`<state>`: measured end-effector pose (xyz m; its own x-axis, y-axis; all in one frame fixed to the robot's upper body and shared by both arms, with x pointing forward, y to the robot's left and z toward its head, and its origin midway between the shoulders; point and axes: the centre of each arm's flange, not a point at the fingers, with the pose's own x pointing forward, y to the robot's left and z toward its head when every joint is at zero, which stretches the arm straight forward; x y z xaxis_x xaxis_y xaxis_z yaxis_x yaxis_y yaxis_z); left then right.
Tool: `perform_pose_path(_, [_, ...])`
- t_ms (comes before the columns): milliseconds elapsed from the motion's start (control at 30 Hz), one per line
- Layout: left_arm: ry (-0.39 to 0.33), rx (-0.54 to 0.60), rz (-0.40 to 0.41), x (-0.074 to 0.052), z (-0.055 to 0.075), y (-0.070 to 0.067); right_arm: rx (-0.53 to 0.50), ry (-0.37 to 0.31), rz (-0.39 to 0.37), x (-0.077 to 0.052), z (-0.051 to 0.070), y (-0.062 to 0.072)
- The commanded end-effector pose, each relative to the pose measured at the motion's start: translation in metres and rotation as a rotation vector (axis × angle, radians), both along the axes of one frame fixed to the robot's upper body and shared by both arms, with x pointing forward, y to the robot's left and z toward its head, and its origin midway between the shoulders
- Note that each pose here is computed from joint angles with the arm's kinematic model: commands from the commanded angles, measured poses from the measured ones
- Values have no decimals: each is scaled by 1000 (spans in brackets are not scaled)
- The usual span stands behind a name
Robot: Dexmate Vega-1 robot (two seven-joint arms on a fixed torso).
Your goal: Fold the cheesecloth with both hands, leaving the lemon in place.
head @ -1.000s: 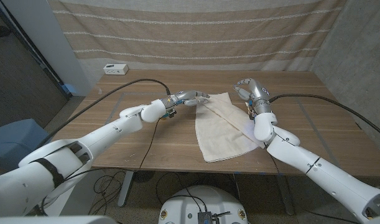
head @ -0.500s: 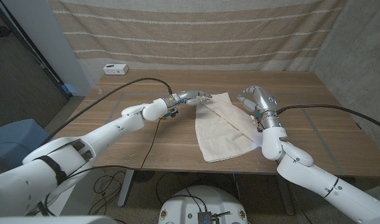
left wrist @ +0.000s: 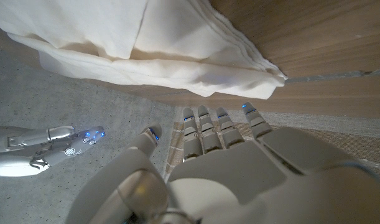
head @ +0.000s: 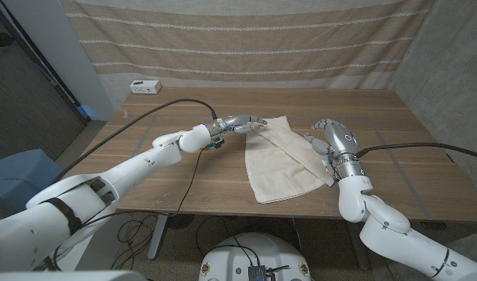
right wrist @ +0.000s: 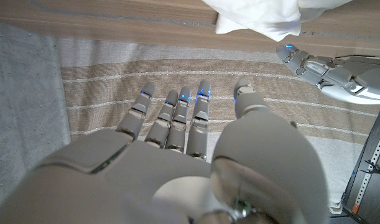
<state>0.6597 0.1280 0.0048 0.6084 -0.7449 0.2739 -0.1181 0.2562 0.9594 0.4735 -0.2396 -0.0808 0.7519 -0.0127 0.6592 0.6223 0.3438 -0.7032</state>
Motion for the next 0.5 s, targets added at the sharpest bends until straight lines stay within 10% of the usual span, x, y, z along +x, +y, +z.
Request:
perform_pose_path(33, [12,-4,11,-2,-4,1,-31,58,-55,-29,-27,-5])
perform_pose_path(500, [19,3,17,0,-7,-3,-56,111,-89,-41,-52,-1])
